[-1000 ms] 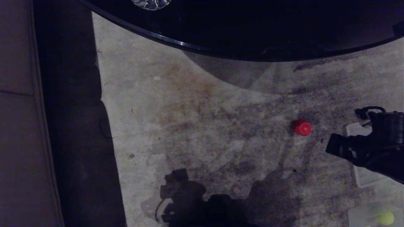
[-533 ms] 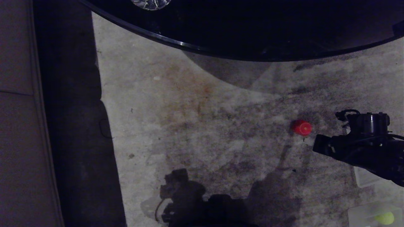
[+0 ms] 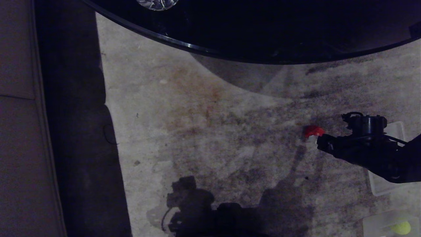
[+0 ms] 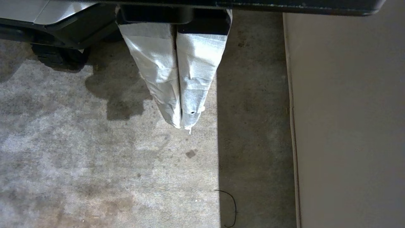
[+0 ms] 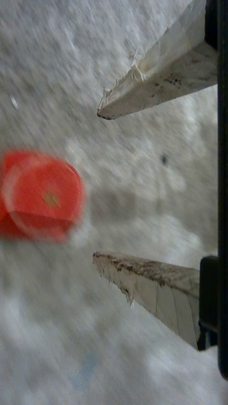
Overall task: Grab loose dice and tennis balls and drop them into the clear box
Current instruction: Pick up toys out of the box
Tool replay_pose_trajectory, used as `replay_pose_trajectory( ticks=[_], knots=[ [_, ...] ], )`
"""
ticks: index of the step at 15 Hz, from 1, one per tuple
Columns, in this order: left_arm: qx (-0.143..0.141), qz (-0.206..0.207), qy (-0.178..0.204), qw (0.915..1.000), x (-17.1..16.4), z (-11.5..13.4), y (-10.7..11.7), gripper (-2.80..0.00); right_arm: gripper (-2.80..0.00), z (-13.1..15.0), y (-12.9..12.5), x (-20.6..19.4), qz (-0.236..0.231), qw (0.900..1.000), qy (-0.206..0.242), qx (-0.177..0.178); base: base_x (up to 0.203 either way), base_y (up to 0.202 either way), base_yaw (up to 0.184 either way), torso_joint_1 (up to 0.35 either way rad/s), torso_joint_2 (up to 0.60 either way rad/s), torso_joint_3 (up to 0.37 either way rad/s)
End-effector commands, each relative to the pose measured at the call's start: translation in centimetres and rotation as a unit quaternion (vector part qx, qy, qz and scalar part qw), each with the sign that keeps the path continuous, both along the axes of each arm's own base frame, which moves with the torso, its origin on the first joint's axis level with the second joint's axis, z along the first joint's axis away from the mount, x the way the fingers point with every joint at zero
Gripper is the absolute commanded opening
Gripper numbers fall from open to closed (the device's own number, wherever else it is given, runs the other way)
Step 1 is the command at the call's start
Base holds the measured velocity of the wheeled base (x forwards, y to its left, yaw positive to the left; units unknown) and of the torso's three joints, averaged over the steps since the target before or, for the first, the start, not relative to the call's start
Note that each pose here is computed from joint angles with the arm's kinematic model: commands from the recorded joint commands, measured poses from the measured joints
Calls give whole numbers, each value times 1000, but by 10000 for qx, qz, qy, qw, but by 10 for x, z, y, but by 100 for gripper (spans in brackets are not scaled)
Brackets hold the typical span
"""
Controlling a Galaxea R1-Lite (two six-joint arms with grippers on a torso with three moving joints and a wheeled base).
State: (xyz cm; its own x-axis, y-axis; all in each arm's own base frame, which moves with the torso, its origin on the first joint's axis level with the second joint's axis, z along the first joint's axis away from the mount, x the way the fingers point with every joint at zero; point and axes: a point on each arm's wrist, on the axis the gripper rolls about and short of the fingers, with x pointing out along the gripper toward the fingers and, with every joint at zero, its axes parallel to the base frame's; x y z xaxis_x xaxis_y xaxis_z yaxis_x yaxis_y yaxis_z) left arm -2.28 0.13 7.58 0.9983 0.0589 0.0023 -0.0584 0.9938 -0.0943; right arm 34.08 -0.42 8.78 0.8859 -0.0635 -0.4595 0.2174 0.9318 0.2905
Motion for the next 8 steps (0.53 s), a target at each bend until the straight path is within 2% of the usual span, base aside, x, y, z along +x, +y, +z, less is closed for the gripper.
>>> replay_pose_trajectory(
  ticks=[1, 3, 6, 8],
  knots=[
    [-4, 4, 4, 10000, 0, 0, 0, -280, 0, -14, -1, 15, -86, 9999, 95, -16, 0, 0, 0, 0, 0, 0],
    [-4, 4, 11, 10000, 0, 0, 0, -280, 0, -18, -1, 25, -104, 9999, 6, 3, 0, 0, 0, 0, 0, 0],
    [-4, 4, 4, 10000, 0, 0, 0, -280, 0, -17, 1, 39, -207, 9990, -255, 289, 0, 0, 0, 0, 0, 0],
    [-4, 4, 4, 10000, 0, 0, 0, -280, 0, -19, 2, 45, -201, 9986, -369, 323, 0, 0, 0, 0, 0, 0]
  ],
)
